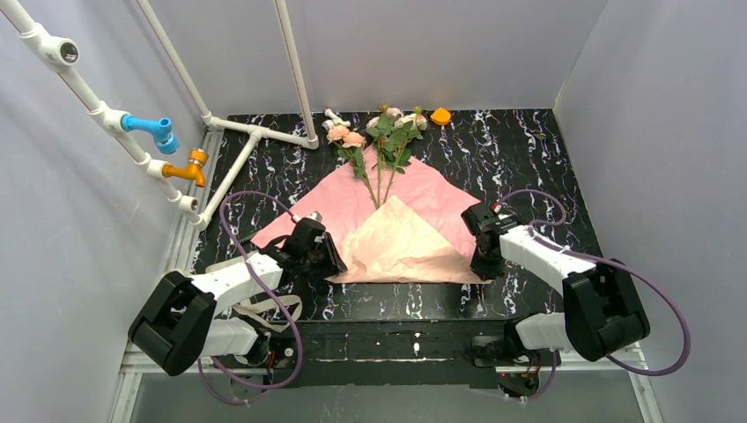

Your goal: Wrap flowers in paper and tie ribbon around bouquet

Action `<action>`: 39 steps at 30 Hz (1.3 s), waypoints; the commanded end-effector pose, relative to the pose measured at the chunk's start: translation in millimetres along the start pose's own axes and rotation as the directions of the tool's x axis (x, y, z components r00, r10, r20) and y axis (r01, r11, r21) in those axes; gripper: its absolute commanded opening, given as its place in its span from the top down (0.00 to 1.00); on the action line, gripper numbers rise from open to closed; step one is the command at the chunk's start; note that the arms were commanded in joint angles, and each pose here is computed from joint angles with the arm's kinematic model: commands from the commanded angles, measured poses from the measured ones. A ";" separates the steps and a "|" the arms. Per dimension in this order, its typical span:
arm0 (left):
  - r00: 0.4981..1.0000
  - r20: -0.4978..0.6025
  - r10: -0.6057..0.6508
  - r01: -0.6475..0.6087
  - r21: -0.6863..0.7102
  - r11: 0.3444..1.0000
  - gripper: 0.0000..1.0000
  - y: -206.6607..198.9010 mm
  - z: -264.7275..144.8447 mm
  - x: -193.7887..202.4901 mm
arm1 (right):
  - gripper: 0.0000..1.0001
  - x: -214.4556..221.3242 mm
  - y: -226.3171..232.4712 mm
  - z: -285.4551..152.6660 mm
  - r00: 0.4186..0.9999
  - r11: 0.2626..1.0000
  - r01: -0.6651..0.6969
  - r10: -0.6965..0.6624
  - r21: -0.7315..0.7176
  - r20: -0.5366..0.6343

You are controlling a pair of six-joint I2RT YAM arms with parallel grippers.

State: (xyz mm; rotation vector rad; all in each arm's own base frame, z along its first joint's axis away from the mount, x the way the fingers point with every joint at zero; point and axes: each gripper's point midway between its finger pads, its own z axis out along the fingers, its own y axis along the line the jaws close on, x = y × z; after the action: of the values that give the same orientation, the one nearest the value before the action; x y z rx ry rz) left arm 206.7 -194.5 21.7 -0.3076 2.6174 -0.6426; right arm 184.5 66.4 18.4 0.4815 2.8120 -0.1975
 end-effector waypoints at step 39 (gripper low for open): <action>0.983 0.127 -0.135 0.182 -0.511 0.840 0.70 133.3 -56.9 6.1 | 0.99 65.0 184.5 15.0 0.893 0.724 0.375 -0.449 -0.578 0.017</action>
State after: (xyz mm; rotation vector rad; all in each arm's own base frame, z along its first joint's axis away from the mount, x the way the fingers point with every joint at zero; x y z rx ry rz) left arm 192.1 -113.3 19.6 -0.5790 2.6052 -0.2294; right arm 193.3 306.1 20.3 -0.3459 2.7308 0.9491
